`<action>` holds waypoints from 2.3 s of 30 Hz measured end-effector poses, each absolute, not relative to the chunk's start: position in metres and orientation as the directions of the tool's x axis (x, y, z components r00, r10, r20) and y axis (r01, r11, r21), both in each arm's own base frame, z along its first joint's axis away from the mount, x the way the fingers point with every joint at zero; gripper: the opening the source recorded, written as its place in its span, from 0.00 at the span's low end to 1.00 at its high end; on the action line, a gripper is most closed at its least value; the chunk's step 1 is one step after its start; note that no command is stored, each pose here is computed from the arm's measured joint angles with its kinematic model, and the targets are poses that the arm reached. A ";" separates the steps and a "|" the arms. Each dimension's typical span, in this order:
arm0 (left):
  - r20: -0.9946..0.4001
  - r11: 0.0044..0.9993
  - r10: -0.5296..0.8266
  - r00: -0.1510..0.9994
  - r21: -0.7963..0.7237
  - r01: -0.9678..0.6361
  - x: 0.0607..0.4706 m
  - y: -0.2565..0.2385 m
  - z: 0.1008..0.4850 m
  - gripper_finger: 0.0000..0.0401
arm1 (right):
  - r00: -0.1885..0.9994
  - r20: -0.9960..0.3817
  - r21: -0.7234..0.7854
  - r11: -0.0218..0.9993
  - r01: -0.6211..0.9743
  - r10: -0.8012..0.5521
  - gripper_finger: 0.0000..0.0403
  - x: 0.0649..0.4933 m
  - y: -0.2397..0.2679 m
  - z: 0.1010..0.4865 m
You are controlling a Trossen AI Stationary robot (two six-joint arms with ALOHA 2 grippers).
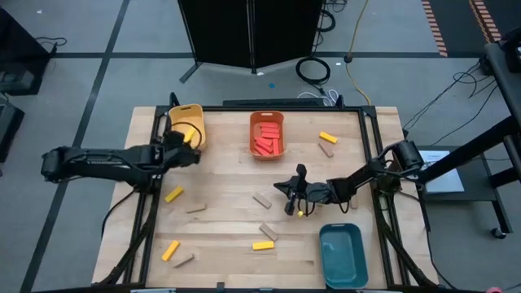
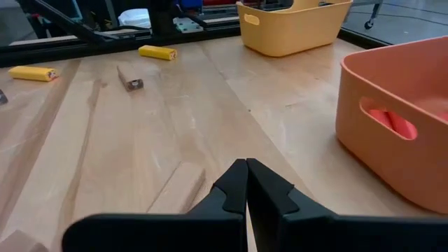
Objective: Sort blocks
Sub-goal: Put the yellow block into the yellow bin, then adjust the yellow bin
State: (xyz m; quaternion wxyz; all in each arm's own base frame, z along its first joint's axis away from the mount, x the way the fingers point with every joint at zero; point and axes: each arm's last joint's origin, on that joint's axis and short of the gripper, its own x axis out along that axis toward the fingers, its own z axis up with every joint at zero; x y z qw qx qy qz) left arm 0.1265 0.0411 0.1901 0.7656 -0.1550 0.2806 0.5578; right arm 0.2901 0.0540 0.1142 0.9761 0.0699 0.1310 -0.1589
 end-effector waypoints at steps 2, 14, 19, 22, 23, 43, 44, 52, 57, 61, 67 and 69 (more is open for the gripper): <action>-0.618 0.286 0.764 0.183 0.071 -0.956 0.125 0.047 0.188 0.21 | 0.913 -0.278 0.095 0.937 0.337 -0.300 0.00 0.291 0.052 0.114; -0.724 0.267 0.679 0.118 0.094 -0.959 0.123 0.068 0.181 0.48 | 0.908 -0.283 0.077 0.937 0.342 -0.308 0.00 0.291 0.049 0.114; -0.726 0.327 0.674 0.138 0.124 -0.937 0.125 0.070 0.181 0.53 | 0.908 -0.284 0.076 0.937 0.342 -0.308 0.00 0.291 0.049 0.114; -0.726 0.365 0.669 0.161 0.132 -0.921 0.127 0.070 0.182 0.54 | 0.908 -0.284 0.077 0.937 0.342 -0.308 0.00 0.291 0.049 0.114; -0.727 0.374 0.666 0.168 0.131 -0.918 0.127 0.070 0.182 0.54 | 0.908 -0.284 0.076 0.937 0.342 -0.308 0.00 0.291 0.049 0.114; -0.400 0.934 0.215 0.891 -0.182 -0.308 0.187 0.012 0.222 0.54 | 0.905 -0.294 0.070 0.937 0.342 -0.308 0.00 0.290 0.049 0.112; -0.373 0.947 0.172 0.912 -0.191 -0.257 0.190 0.005 0.224 0.54 | 0.905 -0.294 0.070 0.937 0.342 -0.308 0.00 0.290 0.049 0.112; -0.402 0.983 0.005 0.916 -0.164 -0.078 0.213 -0.056 0.200 0.54 | 0.904 -0.296 0.075 0.936 0.344 -0.308 0.00 0.290 0.049 0.112; -0.506 0.849 0.479 0.717 0.059 -0.526 0.219 -0.034 0.162 0.52 | 0.904 -0.296 0.093 0.933 0.349 -0.309 0.00 0.290 0.049 0.112; -0.583 0.796 0.522 0.623 0.070 -0.601 0.229 -0.003 0.142 0.50 | 0.904 -0.295 0.094 0.932 0.349 -0.309 0.00 0.290 0.049 0.112; -0.611 0.640 0.610 0.504 0.005 -0.768 0.238 0.036 0.133 0.44 | 0.901 -0.296 0.085 0.930 0.356 -0.318 0.00 0.291 0.047 0.112; -0.614 0.595 0.629 0.477 -0.015 -0.804 0.239 0.045 0.132 0.42 | 0.901 -0.296 0.077 0.932 0.353 -0.317 0.00 0.291 0.047 0.112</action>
